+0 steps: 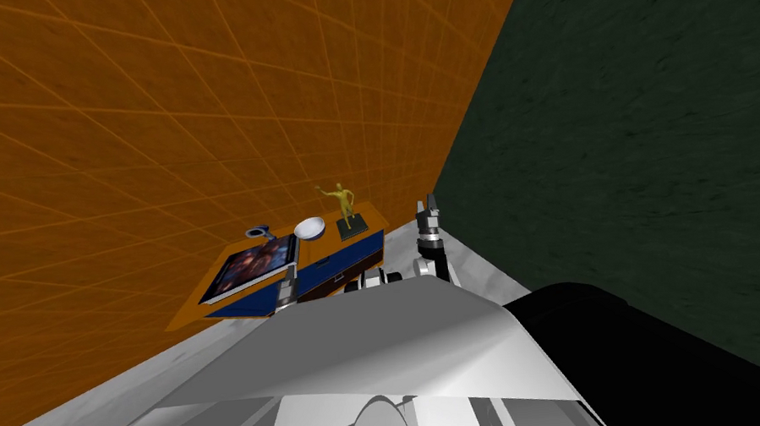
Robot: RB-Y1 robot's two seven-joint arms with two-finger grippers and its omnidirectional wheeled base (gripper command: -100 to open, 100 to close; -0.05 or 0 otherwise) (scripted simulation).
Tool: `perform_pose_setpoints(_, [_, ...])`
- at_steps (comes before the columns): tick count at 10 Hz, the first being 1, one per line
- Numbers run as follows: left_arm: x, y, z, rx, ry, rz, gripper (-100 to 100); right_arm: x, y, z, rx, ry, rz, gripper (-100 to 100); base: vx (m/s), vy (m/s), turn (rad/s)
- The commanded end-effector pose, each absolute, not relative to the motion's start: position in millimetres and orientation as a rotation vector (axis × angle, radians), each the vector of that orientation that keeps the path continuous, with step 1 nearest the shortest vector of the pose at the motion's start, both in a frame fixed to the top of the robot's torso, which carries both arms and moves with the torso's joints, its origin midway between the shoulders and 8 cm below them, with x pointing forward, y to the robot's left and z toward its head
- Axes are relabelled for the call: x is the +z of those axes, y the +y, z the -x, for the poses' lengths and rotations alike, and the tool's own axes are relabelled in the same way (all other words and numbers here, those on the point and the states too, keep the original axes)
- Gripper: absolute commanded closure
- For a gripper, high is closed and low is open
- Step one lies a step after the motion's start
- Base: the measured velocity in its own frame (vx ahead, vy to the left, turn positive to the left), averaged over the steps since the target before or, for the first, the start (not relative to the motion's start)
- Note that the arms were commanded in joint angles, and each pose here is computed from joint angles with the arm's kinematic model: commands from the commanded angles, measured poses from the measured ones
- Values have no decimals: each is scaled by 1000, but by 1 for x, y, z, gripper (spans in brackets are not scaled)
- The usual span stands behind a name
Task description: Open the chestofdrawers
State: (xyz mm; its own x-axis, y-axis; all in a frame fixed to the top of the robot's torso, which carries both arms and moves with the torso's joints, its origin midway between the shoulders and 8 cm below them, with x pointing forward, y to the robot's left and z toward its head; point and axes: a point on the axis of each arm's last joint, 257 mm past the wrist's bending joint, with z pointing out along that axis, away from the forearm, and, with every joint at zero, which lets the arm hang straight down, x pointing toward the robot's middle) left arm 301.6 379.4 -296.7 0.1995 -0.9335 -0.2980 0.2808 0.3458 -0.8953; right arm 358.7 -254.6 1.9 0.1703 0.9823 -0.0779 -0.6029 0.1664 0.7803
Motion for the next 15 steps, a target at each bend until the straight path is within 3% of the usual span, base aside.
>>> perform_pose_setpoints(1, [-324, 373, -289, -987, 1046, 864, -100, 2, -255, -359, 1262, 683, -690, 0, 76, -45, 112])
perform_pose_setpoints(15, [-385, 297, -261, -1049, 952, 1097, -100, 2, -255, -359, 1262, 683, -690, 0, 23, -34, 78])
